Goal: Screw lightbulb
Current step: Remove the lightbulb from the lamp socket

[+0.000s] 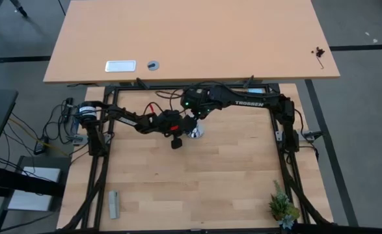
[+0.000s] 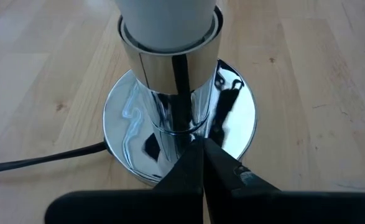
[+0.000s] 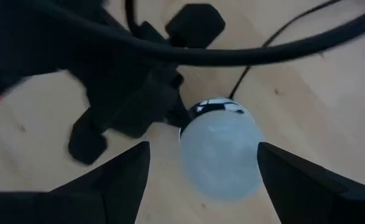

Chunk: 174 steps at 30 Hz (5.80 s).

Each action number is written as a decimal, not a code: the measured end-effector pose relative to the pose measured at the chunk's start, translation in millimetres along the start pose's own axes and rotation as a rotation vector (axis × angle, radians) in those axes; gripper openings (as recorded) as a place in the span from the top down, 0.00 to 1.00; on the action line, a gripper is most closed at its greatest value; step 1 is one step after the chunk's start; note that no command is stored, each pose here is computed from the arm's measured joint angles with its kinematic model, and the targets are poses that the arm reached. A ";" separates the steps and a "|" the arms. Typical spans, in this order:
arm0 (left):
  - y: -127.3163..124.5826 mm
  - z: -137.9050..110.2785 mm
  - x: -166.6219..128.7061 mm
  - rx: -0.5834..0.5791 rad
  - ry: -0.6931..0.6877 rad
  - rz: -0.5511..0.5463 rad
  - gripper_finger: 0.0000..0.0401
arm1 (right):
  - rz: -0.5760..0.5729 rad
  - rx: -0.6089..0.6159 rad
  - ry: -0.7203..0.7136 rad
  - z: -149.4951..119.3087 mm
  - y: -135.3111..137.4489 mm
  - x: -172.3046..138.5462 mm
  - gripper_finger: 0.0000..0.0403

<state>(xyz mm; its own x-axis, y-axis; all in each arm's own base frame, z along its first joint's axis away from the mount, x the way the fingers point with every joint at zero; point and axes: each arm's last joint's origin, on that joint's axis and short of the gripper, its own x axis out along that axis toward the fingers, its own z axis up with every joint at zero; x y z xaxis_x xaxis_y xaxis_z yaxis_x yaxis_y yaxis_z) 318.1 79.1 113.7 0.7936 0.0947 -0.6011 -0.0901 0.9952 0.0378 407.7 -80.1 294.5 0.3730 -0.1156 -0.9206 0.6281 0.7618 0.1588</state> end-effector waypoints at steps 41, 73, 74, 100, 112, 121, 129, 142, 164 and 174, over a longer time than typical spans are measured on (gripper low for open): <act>-0.1 -0.5 0.0 0.003 0.005 -0.003 1.00 | -0.049 -0.060 0.029 8.6 -1.7 -17.3 0.33; -0.8 -0.9 0.0 0.003 0.006 -0.022 1.00 | -0.020 -0.723 0.018 9.9 11.0 -17.4 0.52; -0.8 -0.9 0.0 0.003 0.006 -0.022 1.00 | -0.024 -0.658 0.007 9.8 13.3 -19.9 0.51; -0.8 -1.0 0.0 0.005 0.008 -0.020 1.00 | -0.040 -0.269 0.094 5.9 -9.7 16.8 0.27; -0.8 -1.0 0.0 0.005 0.008 -0.020 1.00 | 0.098 -0.884 0.097 10.0 -19.4 20.5 0.35; -0.7 -1.1 0.0 0.005 0.008 -0.020 1.00 | 0.060 -0.806 0.015 13.4 -0.9 4.1 0.28; -0.7 -1.1 0.0 0.000 0.008 -0.021 1.00 | 0.025 -0.136 0.014 12.8 5.1 -5.4 0.25; -0.7 -1.1 0.0 -0.002 0.010 -0.021 1.00 | -0.086 -0.075 0.086 -0.2 -5.0 20.1 0.27; -0.8 -1.2 0.0 0.016 0.009 -0.023 1.00 | 0.037 -0.919 0.062 7.5 0.2 13.2 0.34; -1.0 -1.1 0.0 0.008 0.008 -0.025 1.00 | -0.058 -0.198 0.031 3.2 15.1 -7.2 0.29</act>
<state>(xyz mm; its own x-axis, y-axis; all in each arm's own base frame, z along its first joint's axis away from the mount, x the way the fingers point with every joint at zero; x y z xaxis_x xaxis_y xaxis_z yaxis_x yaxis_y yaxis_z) 317.5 78.1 112.8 0.7905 0.0692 -0.6086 -0.0649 0.9975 0.0292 416.7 -69.8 304.6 0.3170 -0.1450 -0.9373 0.5003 0.8651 0.0354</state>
